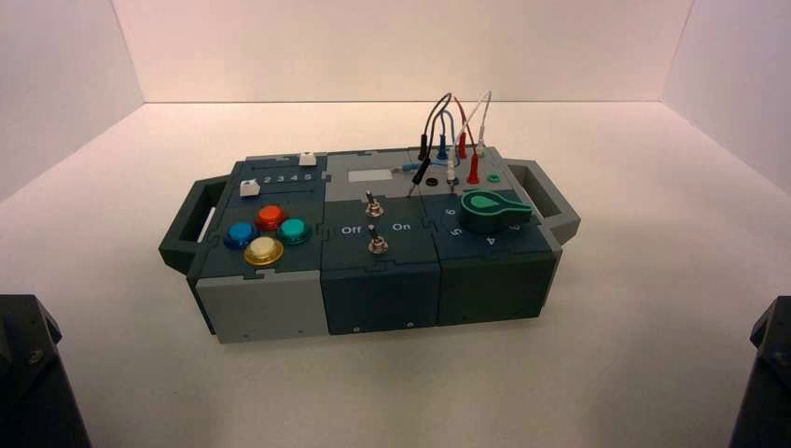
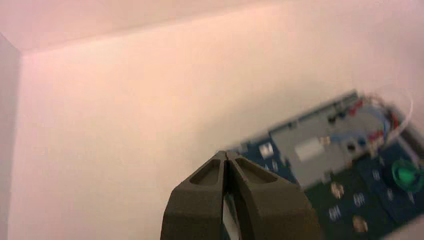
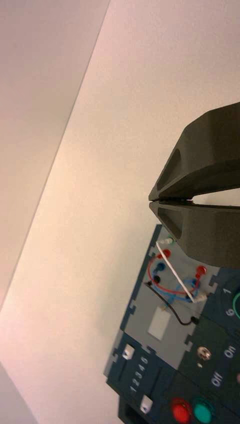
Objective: Move the top slider to position 2.
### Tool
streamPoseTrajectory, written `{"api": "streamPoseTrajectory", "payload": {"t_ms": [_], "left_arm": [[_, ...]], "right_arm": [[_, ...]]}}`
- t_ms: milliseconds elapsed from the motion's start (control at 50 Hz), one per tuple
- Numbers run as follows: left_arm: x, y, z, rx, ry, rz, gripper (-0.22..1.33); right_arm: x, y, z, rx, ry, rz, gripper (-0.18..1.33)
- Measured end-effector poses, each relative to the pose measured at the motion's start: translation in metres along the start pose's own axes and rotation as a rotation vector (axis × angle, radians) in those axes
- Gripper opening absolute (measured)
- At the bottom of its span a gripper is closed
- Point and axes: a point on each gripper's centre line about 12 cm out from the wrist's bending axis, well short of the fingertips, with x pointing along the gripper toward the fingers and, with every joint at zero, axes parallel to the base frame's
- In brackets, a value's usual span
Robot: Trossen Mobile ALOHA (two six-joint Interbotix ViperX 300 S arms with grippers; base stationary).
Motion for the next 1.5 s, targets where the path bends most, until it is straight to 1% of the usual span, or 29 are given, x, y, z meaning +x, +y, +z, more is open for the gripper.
{"api": "streamPoseTrajectory", "payload": {"t_ms": [60, 140, 180, 320, 340, 400, 480, 520, 580, 620, 760, 780, 820, 900, 980, 1040, 1160, 1300, 1500], "left_arm": [[0.003, -0.003, -0.004, 0.012, 0.034, -0.009, -0.16], [0.009, -0.010, -0.009, 0.043, 0.088, -0.034, -0.16], [0.010, -0.011, -0.010, 0.047, 0.099, -0.038, -0.16], [0.014, -0.017, -0.018, 0.093, 0.180, -0.060, -0.16], [0.015, -0.017, -0.020, 0.098, 0.198, -0.062, -0.16], [0.015, -0.017, -0.021, 0.109, 0.210, -0.059, -0.16], [0.014, -0.016, -0.022, 0.114, 0.210, -0.055, -0.16], [0.013, -0.016, -0.021, 0.114, 0.207, -0.055, -0.16], [0.011, -0.016, -0.021, 0.116, 0.202, -0.053, -0.16], [0.011, -0.016, -0.021, 0.117, 0.201, -0.052, -0.16], [0.012, -0.014, -0.024, 0.132, 0.210, -0.042, -0.16], [0.013, -0.014, -0.026, 0.135, 0.217, -0.040, -0.16], [0.013, -0.014, -0.026, 0.133, 0.217, -0.039, -0.16], [0.014, -0.013, -0.028, 0.143, 0.223, -0.033, -0.16], [0.014, -0.012, -0.028, 0.153, 0.228, -0.023, -0.16], [0.014, -0.010, -0.028, 0.150, 0.229, -0.016, -0.16], [0.015, -0.002, -0.029, 0.124, 0.240, 0.009, -0.16], [0.015, 0.002, -0.029, 0.108, 0.244, 0.023, -0.16], [0.019, 0.007, -0.031, 0.090, 0.263, 0.036, -0.16]], "right_arm": [[0.002, 0.003, -0.001, -0.008, 0.016, 0.012, -0.15], [0.006, 0.009, -0.003, -0.023, 0.048, 0.030, -0.15], [0.008, 0.012, -0.003, -0.034, 0.064, 0.041, -0.15], [0.017, 0.026, -0.004, -0.067, 0.129, 0.083, -0.15], [0.019, 0.030, -0.005, -0.077, 0.147, 0.094, -0.15], [0.023, 0.035, -0.005, -0.089, 0.180, 0.106, -0.15], [0.028, 0.042, -0.005, -0.111, 0.228, 0.123, -0.15], [0.030, 0.044, -0.004, -0.112, 0.237, 0.127, -0.15], [0.036, 0.050, -0.002, -0.130, 0.273, 0.139, -0.15], [0.038, 0.051, -0.002, -0.131, 0.285, 0.141, -0.15], [0.050, 0.064, 0.007, -0.163, 0.343, 0.164, -0.15], [0.056, 0.069, 0.011, -0.173, 0.359, 0.173, -0.15], [0.057, 0.071, 0.012, -0.178, 0.363, 0.176, -0.15], [0.072, 0.080, 0.016, -0.194, 0.398, 0.186, -0.15], [0.081, 0.085, 0.017, -0.202, 0.417, 0.192, -0.15], [0.086, 0.089, 0.018, -0.209, 0.429, 0.196, -0.15], [0.100, 0.103, 0.023, -0.233, 0.458, 0.212, -0.15], [0.113, 0.115, 0.025, -0.252, 0.481, 0.226, -0.15], [0.130, 0.123, 0.026, -0.259, 0.504, 0.230, -0.15]]}}
